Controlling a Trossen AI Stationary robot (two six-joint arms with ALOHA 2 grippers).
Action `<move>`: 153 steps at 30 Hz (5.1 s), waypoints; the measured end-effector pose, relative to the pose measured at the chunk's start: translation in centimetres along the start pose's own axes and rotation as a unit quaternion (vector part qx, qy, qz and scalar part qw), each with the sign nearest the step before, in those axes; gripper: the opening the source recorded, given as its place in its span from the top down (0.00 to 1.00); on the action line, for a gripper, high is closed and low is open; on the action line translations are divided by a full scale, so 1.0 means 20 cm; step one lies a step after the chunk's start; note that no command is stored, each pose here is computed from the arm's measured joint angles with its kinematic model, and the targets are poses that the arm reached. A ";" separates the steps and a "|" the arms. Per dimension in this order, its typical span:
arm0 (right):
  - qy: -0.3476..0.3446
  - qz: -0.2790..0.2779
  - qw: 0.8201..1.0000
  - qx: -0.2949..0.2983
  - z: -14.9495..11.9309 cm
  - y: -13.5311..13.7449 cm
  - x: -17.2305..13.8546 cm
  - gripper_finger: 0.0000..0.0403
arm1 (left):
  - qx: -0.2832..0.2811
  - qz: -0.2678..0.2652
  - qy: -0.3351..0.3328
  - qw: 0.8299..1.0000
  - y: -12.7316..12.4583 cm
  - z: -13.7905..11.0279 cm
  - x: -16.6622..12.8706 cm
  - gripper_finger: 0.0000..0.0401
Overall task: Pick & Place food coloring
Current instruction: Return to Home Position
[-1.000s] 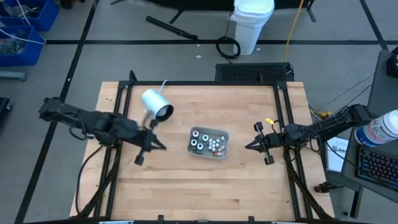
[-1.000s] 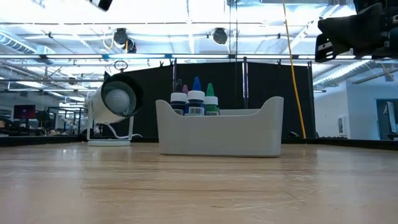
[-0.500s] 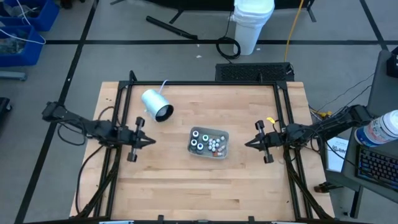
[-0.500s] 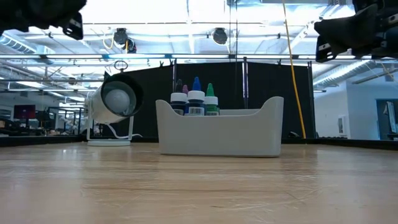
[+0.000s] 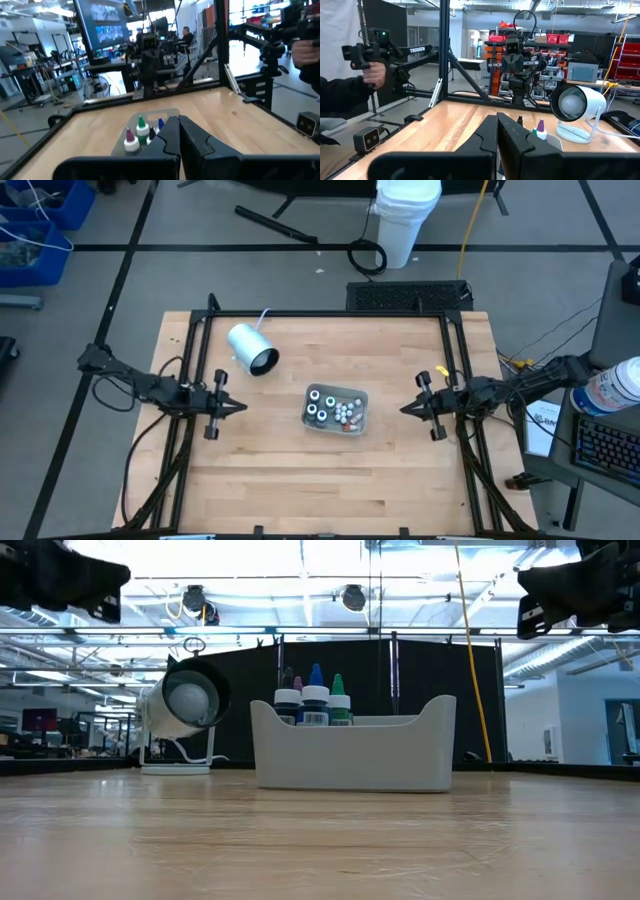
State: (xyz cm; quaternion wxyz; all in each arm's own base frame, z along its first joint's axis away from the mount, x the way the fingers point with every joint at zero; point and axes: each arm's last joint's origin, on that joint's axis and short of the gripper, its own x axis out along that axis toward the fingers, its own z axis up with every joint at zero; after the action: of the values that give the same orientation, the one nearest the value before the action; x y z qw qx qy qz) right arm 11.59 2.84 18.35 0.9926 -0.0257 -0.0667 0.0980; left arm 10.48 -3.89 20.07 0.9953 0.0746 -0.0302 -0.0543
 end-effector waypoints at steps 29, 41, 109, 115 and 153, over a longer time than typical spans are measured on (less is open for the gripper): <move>-0.043 -0.004 0.998 0.036 0.04 -0.01 -0.04 1.00 | -0.024 0.008 0.018 1.000 -0.02 -0.15 0.00 1.00; -0.064 -0.019 0.997 0.038 0.06 -0.01 -0.08 1.00 | -0.012 0.028 0.035 0.999 -0.06 -0.15 -0.02 1.00; -0.064 -0.030 0.997 0.021 0.06 -0.02 -0.12 1.00 | -0.039 0.048 0.049 0.997 -0.11 -0.16 -0.05 0.94; -0.064 -0.030 0.997 0.021 0.06 -0.02 -0.12 1.00 | -0.039 0.048 0.049 0.997 -0.11 -0.16 -0.05 0.94; -0.064 -0.030 0.997 0.021 0.06 -0.02 -0.12 1.00 | -0.038 0.048 0.049 0.997 -0.11 -0.16 -0.05 0.94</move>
State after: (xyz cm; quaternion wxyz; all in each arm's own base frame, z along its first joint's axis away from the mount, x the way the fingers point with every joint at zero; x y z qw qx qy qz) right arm 9.12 2.04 19.23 0.9892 0.0039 -0.1283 0.0711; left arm 9.51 -5.38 16.53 0.9991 0.0375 0.0171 -0.0038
